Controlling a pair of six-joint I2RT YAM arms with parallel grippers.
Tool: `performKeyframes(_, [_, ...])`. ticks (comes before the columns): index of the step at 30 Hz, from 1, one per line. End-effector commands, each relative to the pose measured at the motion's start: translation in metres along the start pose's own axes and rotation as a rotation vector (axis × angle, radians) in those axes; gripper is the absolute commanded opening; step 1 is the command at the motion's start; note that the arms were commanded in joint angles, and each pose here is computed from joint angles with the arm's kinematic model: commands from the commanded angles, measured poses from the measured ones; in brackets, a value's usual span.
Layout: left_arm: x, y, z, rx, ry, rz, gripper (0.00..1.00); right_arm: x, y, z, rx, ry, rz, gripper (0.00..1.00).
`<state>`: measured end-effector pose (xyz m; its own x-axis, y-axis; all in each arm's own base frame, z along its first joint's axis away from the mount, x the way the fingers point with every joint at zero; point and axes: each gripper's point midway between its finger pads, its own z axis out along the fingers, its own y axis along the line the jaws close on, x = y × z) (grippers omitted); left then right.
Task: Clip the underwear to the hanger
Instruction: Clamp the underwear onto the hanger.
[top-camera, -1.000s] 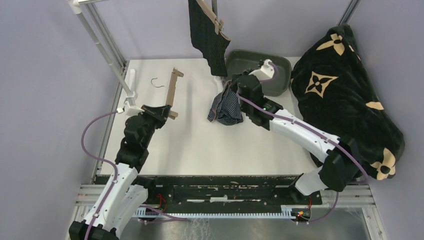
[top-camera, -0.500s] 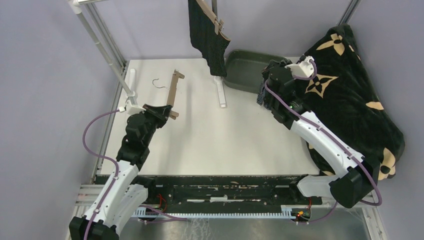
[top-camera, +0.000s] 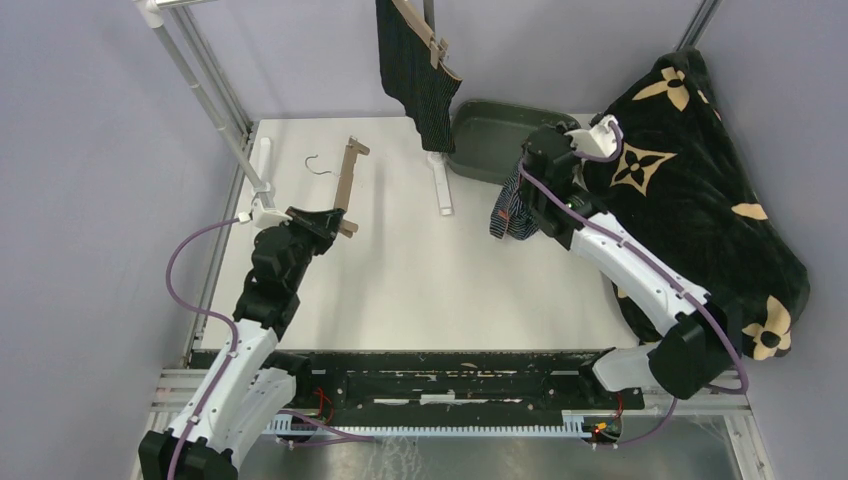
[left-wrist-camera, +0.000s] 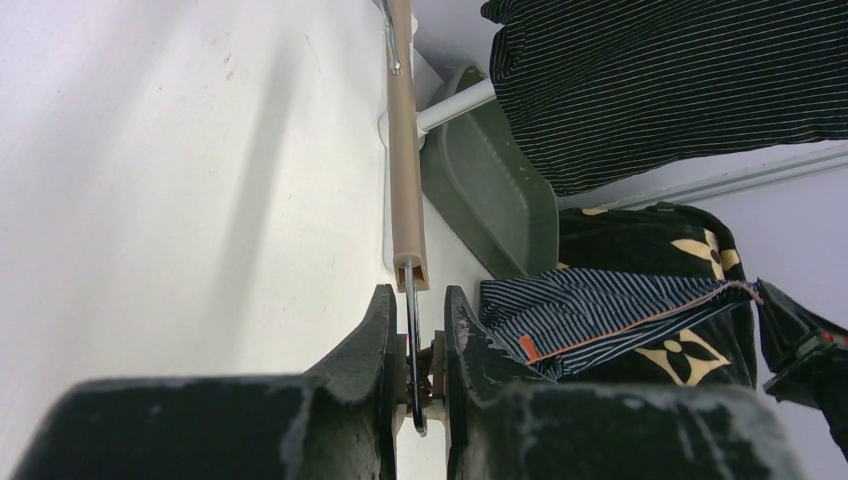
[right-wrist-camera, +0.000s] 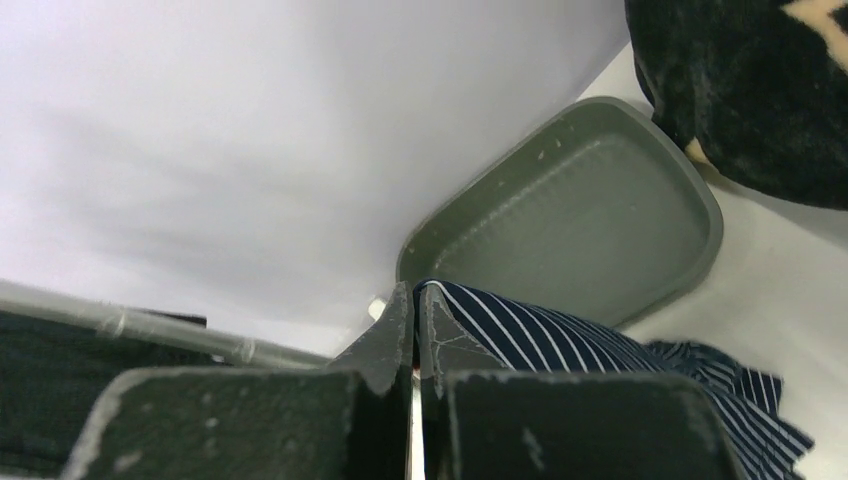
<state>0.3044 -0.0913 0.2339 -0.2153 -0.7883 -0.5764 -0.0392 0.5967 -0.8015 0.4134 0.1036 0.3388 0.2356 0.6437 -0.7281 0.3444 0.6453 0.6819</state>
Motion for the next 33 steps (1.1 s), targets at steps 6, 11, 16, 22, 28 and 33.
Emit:
performKeyframes(6, [-0.010, -0.019, 0.007, 0.079, -0.036, 0.019, 0.03, -0.058, 0.039, 0.050, 0.029, -0.166, 0.134, 0.00])
performKeyframes(11, [-0.011, -0.017, 0.004, 0.074, -0.048, 0.022, 0.03, -0.046, 0.000, 0.031, 0.088, -0.127, 0.179, 0.00])
performKeyframes(16, [-0.013, -0.014, 0.000, 0.070, -0.062, 0.034, 0.03, 0.025, -0.052, -0.034, 0.083, 0.019, 0.168, 0.02])
performKeyframes(22, [-0.013, -0.012, -0.003, 0.067, -0.065, 0.046, 0.03, 0.109, -0.059, -0.096, -0.005, 0.201, 0.061, 0.54])
performKeyframes(28, [-0.013, -0.009, -0.005, 0.058, -0.074, 0.055, 0.03, 0.100, -0.045, -0.108, -0.007, 0.165, -0.105, 0.72])
performKeyframes(33, [-0.012, -0.007, -0.002, 0.054, -0.069, 0.054, 0.03, 0.087, -0.029, -0.105, -0.061, 0.168, -0.344, 0.75])
